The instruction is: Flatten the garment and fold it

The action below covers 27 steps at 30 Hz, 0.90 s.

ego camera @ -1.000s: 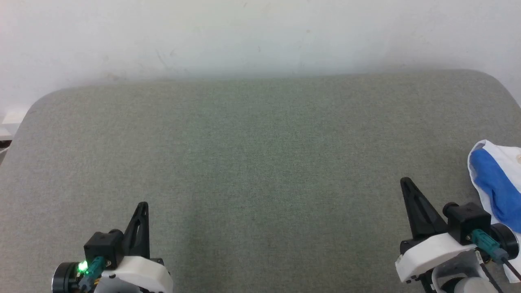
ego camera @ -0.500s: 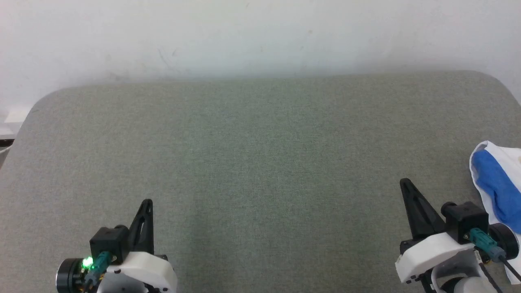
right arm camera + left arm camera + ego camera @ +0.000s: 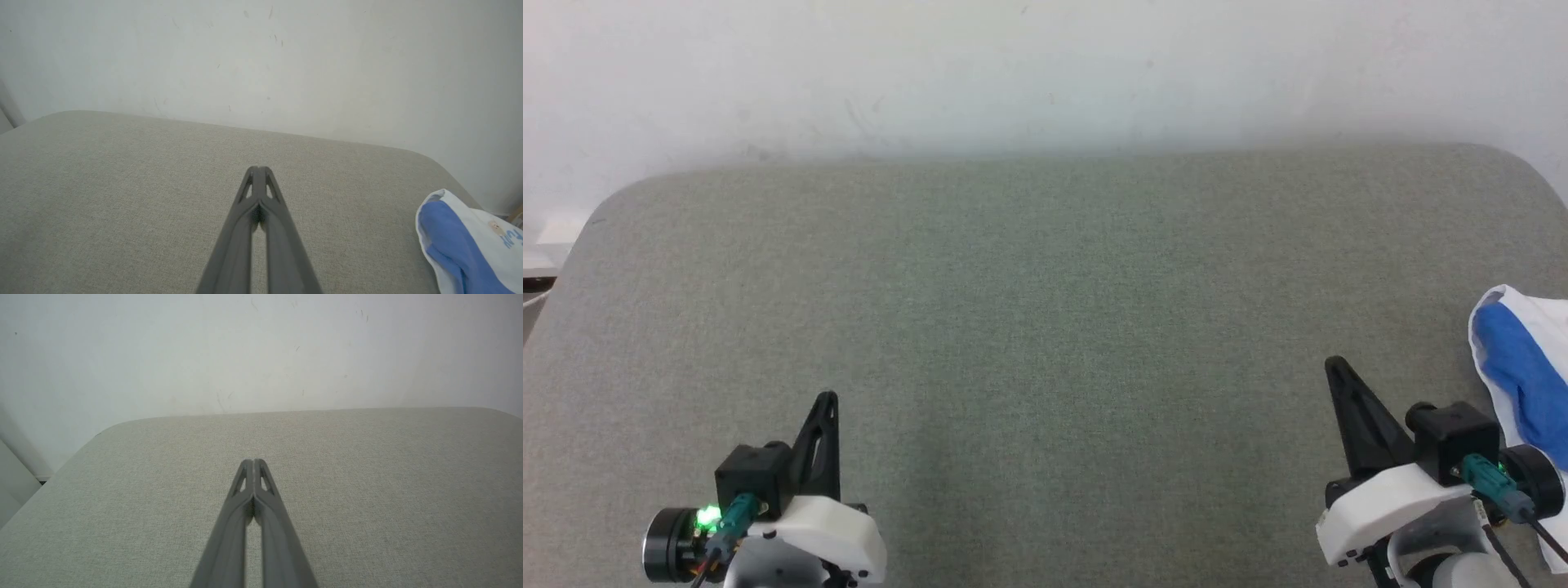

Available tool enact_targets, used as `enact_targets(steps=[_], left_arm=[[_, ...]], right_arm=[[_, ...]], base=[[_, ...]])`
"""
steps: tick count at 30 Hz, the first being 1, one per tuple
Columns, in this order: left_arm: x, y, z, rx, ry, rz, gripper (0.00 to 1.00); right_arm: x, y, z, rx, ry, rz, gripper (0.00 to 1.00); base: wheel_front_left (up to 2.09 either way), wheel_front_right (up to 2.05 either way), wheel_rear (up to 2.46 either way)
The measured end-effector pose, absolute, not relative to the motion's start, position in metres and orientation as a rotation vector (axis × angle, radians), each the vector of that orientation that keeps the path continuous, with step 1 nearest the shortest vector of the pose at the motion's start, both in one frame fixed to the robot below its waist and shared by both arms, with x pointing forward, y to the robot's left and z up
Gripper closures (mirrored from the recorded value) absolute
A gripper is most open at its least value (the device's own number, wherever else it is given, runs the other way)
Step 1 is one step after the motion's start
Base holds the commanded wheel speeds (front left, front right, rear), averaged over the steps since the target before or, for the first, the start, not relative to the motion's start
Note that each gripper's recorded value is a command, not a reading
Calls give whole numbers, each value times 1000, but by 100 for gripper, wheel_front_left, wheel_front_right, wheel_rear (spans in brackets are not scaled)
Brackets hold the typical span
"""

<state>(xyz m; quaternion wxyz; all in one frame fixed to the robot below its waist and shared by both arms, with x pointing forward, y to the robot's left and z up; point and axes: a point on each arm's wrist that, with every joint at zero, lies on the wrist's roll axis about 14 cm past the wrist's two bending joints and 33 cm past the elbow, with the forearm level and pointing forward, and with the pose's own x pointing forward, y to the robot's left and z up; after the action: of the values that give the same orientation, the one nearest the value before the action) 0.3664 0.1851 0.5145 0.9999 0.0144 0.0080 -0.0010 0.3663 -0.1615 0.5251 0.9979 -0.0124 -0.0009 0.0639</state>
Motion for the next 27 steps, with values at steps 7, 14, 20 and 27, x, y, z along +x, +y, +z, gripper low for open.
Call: enact_targets(steps=[7,14,20,27], left_arm=[[367,184,516,34,20,1,100],[367,181,516,34,25,-1,100],[370,180,523,47,13,-3,100],[370,178,523,47,16,-5,100]], right_arm=[[367,-161,525,-29,1,130,100],[368,-160,524,-35,6,131,100],[368,-160,524,-44,10,133,100],[368,-160,523,-44,15,134,100]], base=[[0,0,0],[0,0,0],[0,0,0],[0,0,0]])
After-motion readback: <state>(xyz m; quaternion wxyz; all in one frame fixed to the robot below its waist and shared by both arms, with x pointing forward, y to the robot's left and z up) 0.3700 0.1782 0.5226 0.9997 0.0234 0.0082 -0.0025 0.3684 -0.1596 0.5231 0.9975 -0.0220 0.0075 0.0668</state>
